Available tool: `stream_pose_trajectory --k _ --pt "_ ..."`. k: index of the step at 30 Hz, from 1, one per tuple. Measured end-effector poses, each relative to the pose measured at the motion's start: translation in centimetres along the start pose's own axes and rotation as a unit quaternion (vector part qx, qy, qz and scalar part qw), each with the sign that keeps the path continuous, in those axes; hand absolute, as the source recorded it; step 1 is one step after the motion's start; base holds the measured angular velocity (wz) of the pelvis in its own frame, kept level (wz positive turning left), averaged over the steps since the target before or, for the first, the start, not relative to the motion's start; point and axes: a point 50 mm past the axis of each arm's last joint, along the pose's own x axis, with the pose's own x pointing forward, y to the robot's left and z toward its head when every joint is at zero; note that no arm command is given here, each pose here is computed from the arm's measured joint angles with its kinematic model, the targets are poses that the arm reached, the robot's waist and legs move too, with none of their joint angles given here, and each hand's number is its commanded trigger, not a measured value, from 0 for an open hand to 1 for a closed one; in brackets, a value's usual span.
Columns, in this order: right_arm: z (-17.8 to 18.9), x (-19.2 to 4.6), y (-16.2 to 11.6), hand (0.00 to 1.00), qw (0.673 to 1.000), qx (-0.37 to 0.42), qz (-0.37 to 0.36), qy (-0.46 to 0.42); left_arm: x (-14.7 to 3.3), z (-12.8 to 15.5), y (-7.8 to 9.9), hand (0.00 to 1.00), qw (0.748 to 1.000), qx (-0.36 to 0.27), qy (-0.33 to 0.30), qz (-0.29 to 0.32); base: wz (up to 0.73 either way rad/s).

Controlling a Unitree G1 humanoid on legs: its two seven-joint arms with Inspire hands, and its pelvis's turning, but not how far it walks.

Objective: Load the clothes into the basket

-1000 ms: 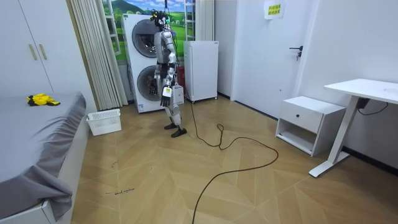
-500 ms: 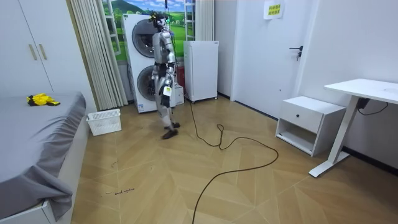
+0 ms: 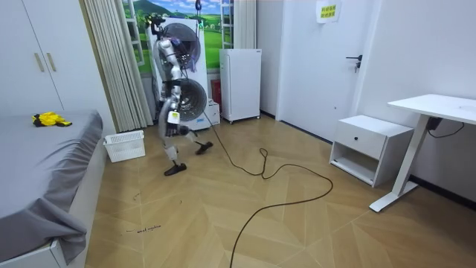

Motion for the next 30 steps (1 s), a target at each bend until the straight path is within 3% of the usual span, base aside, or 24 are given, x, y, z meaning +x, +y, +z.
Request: stream_pose_trajectory --k 5,11,19,24,30 --pt "2.6 0.1 0.7 0.00 0.998 0.021 0.015 -0.057 0.5 2.3 -1.0 0.00 0.998 0.038 -0.040 -0.015 0.02" --pt "5.9 0.1 1.5 0.00 0.992 0.020 0.018 -0.127 0.1 1.6 -2.7 0.00 0.994 0.084 -0.037 -0.055 0.65" --pt "10.7 -0.7 2.7 0.00 0.973 0.037 0.039 -0.225 -0.5 -0.9 -0.8 0.00 0.998 0.059 -0.004 -0.029 0.11" --pt "12.1 -1.1 3.2 0.00 0.965 0.046 0.042 -0.256 -0.3 0.3 -1.1 0.00 0.998 0.041 -0.025 -0.029 0.05" --pt "14.4 -2.1 3.8 0.00 0.951 0.051 0.035 -0.304 -0.3 1.3 -1.3 0.00 0.998 0.028 -0.046 -0.024 -0.58"
